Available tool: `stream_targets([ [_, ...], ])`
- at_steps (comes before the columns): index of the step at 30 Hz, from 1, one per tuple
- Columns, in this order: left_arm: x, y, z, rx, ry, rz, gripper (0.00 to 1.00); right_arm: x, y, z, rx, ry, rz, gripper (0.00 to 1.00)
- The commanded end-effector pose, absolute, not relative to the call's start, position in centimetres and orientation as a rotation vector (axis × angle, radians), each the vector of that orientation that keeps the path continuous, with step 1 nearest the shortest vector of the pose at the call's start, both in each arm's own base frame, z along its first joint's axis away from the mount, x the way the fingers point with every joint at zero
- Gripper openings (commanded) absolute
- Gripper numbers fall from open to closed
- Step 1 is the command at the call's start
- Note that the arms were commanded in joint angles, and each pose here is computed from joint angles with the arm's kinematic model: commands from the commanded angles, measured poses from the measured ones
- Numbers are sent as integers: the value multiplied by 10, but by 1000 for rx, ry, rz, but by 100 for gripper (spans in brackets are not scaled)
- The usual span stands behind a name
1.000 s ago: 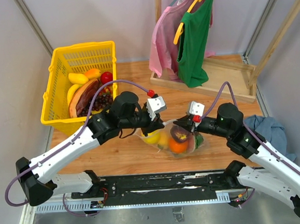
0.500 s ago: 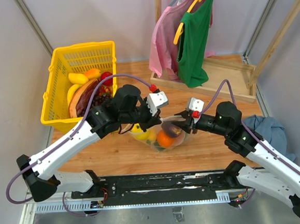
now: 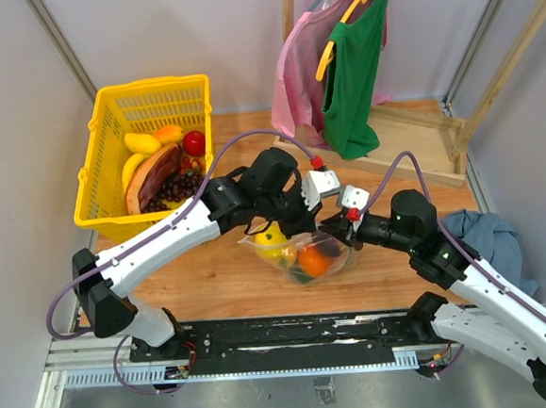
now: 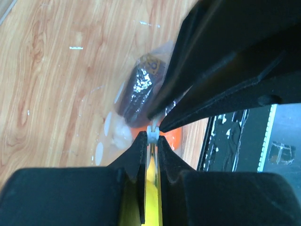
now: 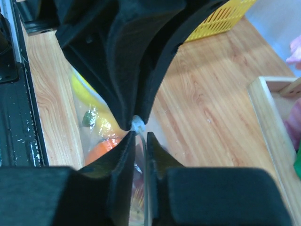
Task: Place the food in the zip-top bag and seal the zipper
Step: Zip the zipper food storage bag at the center of the board.
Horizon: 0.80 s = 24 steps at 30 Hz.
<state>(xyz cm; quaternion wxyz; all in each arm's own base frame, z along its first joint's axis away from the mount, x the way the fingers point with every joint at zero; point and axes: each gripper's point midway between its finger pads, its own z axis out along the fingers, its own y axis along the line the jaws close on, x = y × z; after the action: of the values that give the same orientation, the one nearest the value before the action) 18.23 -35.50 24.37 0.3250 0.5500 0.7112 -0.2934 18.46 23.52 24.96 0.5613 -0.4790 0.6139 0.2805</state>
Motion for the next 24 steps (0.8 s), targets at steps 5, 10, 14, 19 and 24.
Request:
stream_targets([
  [5,170,-386,285,1418,1716,-925,11,192,198,216,-977,1615,526,1],
  [10,174,-372,281,1329,1760,-880,27,191,194,218,-954,1606,515,1],
  [14,181,-344,277,1213,1821,-774,45,191,192,227,-941,1579,508,1],
  [19,189,-305,276,1053,1888,-656,53,188,192,233,-937,1533,516,1],
  [24,194,-279,259,968,1982,-600,56,189,193,236,-938,1522,517,1],
])
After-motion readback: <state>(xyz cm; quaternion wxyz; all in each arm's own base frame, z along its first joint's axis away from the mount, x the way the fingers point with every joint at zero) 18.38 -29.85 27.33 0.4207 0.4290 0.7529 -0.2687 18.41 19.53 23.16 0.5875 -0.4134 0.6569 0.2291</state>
